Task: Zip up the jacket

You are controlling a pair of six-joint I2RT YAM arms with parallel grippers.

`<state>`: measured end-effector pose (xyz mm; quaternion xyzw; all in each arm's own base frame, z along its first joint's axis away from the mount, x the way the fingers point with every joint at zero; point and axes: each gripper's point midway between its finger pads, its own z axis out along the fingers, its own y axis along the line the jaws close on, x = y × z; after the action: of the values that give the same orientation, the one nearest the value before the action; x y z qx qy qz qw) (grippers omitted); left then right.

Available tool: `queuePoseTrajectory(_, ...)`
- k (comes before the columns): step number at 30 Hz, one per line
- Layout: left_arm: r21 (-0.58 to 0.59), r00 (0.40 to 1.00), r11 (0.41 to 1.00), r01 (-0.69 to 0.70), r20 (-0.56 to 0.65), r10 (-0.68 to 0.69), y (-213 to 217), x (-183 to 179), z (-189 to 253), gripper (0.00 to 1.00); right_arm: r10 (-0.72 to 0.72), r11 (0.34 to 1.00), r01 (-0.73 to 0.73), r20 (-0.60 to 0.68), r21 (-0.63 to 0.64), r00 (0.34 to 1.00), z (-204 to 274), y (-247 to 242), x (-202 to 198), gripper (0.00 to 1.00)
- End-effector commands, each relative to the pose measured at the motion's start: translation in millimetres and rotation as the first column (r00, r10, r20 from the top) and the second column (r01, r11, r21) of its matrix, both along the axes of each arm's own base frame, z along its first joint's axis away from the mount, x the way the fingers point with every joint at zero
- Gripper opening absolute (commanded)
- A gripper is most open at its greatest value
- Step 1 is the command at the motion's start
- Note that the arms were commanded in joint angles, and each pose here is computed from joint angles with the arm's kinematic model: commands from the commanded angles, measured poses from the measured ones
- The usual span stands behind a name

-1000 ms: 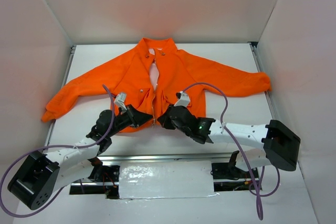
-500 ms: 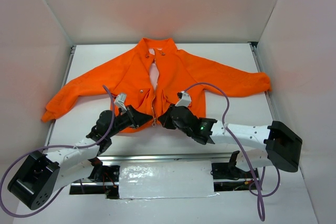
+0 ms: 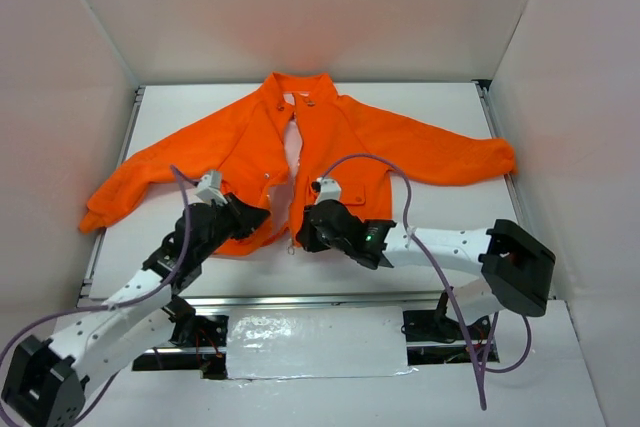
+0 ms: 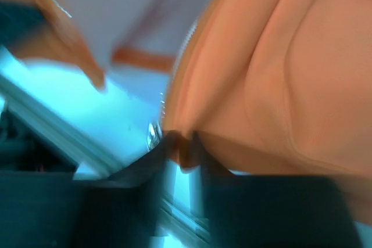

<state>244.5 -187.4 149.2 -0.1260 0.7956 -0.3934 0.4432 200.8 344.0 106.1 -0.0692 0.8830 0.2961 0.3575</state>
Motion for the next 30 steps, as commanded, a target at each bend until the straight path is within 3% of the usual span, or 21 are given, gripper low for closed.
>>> queuePoseTrajectory(1, 0.207, 0.953, 0.944, -0.258, -0.107, 0.284, 63, -5, -22, 0.00, 0.210, 0.977, -0.212, -0.066, -0.023, 0.975, -13, 11, -33, 0.50)
queuePoseTrajectory(3, 0.221, 0.946, 0.934, -0.282, -0.100, 0.310, 71, -9, -18, 0.00, 0.216, 0.976, -0.218, -0.089, -0.017, 0.972, -20, 7, -39, 0.61)
queuePoseTrajectory(8, 0.247, 0.947, 0.933, -0.261, -0.122, 0.297, 73, -16, -22, 0.00, 0.118, 0.989, -0.128, -0.135, -0.070, 0.984, -36, -18, -30, 0.67)
queuePoseTrajectory(9, 0.256, 0.947, 0.932, -0.258, -0.122, 0.296, 74, -16, -22, 0.00, 0.094, 0.991, -0.107, -0.152, -0.077, 0.984, -39, -24, -27, 0.66)
queuePoseTrajectory(12, 0.268, 0.953, 0.933, -0.240, -0.120, 0.280, 72, -16, -22, 0.00, -0.033, 0.993, 0.004, -0.242, -0.121, 0.970, -63, -53, -6, 0.50)
queuePoseTrajectory(13, 0.262, 0.955, 0.937, -0.231, -0.121, 0.269, 70, -16, -20, 0.00, -0.071, 0.989, 0.033, -0.266, -0.147, 0.961, -70, -62, -2, 0.34)
queuePoseTrajectory(15, 0.267, 0.960, 0.939, -0.215, -0.121, 0.254, 68, -16, -20, 0.00, -0.172, 0.973, 0.119, -0.273, -0.200, 0.946, -81, -83, 15, 0.24)
queuePoseTrajectory(18, 0.275, 0.963, 0.940, -0.202, -0.121, 0.243, 66, -14, -18, 0.00, -0.261, 0.951, 0.191, -0.304, -0.242, 0.916, -93, -106, 34, 0.25)
queuePoseTrajectory(24, 0.303, 0.968, 0.935, -0.184, -0.106, 0.225, 65, -12, -9, 0.00, -0.289, 0.946, 0.192, -0.416, -0.260, 0.862, -109, -130, 52, 0.29)
queuePoseTrajectory(30, 0.303, 0.971, 0.935, -0.182, -0.097, 0.220, 65, -11, -6, 0.00, -0.304, 0.941, 0.212, -0.383, -0.262, 0.872, -75, -152, 113, 0.29)
